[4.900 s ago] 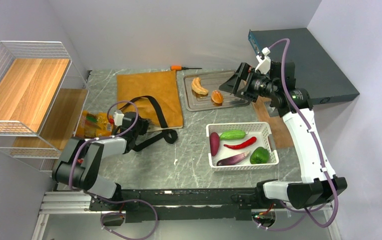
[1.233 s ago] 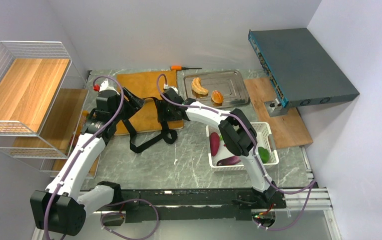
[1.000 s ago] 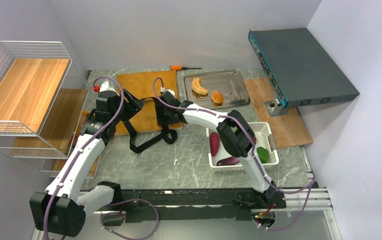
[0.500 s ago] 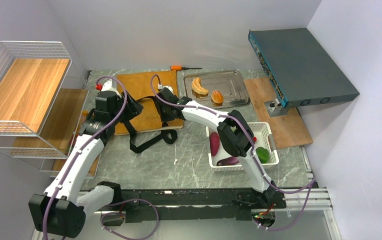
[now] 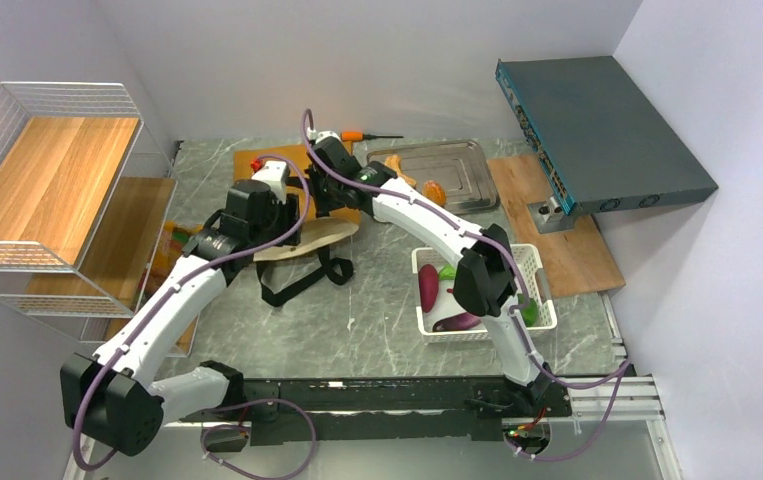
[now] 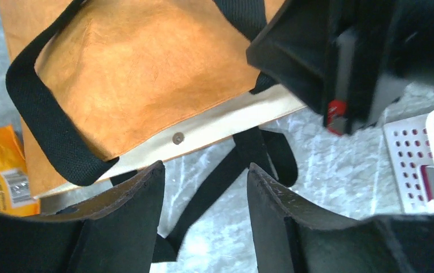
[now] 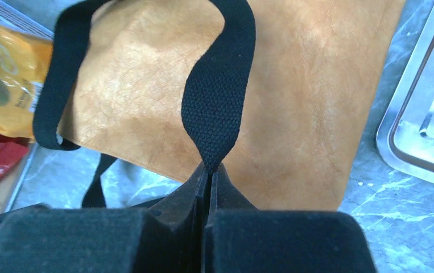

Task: Place the food into the grocery bag and tie it
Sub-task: Adjust the grocery bag at the center of the board.

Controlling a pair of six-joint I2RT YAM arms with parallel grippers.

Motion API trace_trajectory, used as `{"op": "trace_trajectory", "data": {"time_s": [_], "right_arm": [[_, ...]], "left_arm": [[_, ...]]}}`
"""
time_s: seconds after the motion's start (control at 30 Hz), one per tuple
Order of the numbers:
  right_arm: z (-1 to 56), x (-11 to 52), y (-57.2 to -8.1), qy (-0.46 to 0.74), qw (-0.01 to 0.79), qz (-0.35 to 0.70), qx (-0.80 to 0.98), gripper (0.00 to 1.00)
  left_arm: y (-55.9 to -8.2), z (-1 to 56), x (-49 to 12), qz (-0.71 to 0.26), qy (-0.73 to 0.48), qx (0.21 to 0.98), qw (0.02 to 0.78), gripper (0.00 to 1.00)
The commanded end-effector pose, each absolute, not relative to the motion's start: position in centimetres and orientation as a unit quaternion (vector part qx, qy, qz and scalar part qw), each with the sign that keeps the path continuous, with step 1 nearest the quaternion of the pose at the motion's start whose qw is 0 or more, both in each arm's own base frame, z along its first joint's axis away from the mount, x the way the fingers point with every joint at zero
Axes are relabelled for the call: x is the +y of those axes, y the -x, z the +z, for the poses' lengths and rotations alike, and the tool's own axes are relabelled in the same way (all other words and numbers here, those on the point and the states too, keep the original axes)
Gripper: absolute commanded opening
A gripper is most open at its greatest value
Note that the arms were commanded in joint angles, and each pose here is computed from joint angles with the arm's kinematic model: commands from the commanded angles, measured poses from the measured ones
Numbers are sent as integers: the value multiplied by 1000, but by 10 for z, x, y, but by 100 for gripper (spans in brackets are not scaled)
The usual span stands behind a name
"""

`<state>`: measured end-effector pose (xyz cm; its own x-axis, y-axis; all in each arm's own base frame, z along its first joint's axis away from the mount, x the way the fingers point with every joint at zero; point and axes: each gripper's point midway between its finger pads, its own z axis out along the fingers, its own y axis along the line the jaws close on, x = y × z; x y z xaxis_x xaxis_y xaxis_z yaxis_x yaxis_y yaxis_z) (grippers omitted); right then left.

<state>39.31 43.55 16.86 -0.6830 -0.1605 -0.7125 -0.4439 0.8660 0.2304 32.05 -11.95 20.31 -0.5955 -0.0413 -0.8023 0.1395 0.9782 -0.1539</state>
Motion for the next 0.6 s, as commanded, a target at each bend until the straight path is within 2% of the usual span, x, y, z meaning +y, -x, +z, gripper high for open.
{"op": "trace_trajectory", "data": {"time_s": [0.0,0.23,0.43,0.57], "right_arm": [[245,433,-392,170,403,227,870,0],[276,425,-388,177,426,233,856,0],[284,422,-381,185,424,240,853,0],[293,420,-377,186,424,249,851,0]], "left_arm": [[-329,223,-116,-72,-124,842,520,58],[-332,217,-101,-11,-171,835,522,58],[-339,229,-105,-2,-212,807,551,59],[-340,216,-114,-5,-266,801,536,56]]}}
